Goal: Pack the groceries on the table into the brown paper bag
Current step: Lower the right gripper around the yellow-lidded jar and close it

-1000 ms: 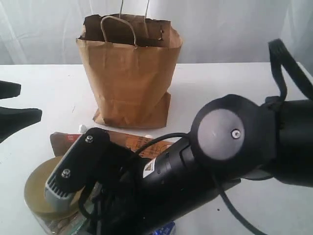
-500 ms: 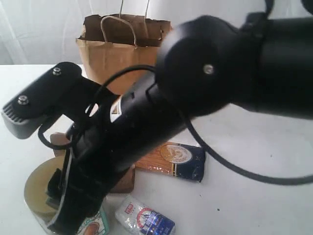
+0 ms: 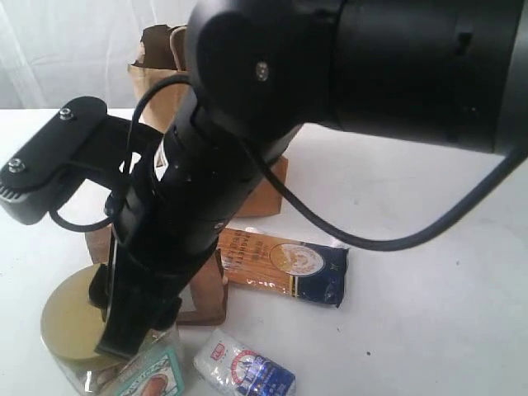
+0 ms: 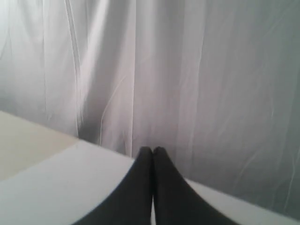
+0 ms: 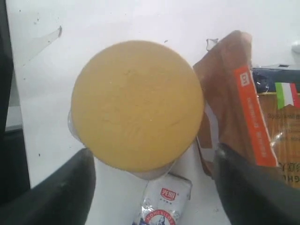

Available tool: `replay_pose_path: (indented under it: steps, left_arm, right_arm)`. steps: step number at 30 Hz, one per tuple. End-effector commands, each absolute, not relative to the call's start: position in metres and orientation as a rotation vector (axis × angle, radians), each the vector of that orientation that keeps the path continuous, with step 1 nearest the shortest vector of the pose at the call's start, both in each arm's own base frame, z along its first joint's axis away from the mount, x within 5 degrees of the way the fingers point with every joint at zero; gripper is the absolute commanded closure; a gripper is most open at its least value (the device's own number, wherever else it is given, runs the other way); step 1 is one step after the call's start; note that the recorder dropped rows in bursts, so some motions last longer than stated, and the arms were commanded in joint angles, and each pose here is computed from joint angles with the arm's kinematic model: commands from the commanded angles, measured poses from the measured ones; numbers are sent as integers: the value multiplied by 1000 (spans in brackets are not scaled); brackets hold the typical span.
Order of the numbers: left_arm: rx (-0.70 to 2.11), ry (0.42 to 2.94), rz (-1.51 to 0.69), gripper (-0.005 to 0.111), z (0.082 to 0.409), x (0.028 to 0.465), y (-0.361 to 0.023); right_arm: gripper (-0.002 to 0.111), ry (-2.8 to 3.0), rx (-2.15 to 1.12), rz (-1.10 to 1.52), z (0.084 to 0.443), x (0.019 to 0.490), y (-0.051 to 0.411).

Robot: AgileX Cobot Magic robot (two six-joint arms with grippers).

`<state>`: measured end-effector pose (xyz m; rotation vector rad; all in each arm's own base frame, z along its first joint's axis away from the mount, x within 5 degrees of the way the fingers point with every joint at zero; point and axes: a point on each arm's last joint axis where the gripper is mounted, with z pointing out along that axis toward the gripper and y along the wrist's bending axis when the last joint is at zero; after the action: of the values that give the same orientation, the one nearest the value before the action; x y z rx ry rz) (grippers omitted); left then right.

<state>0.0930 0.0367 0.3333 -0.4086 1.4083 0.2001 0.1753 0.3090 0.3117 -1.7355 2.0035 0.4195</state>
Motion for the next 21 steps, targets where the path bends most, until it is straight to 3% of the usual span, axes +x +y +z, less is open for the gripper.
replay_pose_path:
  steps: [1, 5, 9, 18, 21]
  left_arm:
    - [-319, 1320, 143, 107, 330, 67, 27]
    - [-247, 1359, 83, 107, 319, 68, 19]
    - [-231, 1428, 113, 107, 297, 73, 19]
    - [-490, 1514, 182, 107, 240, 72, 37]
    - [-400, 1548, 84, 107, 237, 76, 28]
  right_arm:
    - [42, 1979, -1726, 439, 318, 174, 309]
    - [38, 1988, -1722, 456, 317, 174, 310]
    - [16, 2003, -1740, 452, 316, 172, 309]
    - [16, 2091, -1789, 426, 312, 168, 302]
    - [16, 2155, -1792, 445, 311, 165, 300]
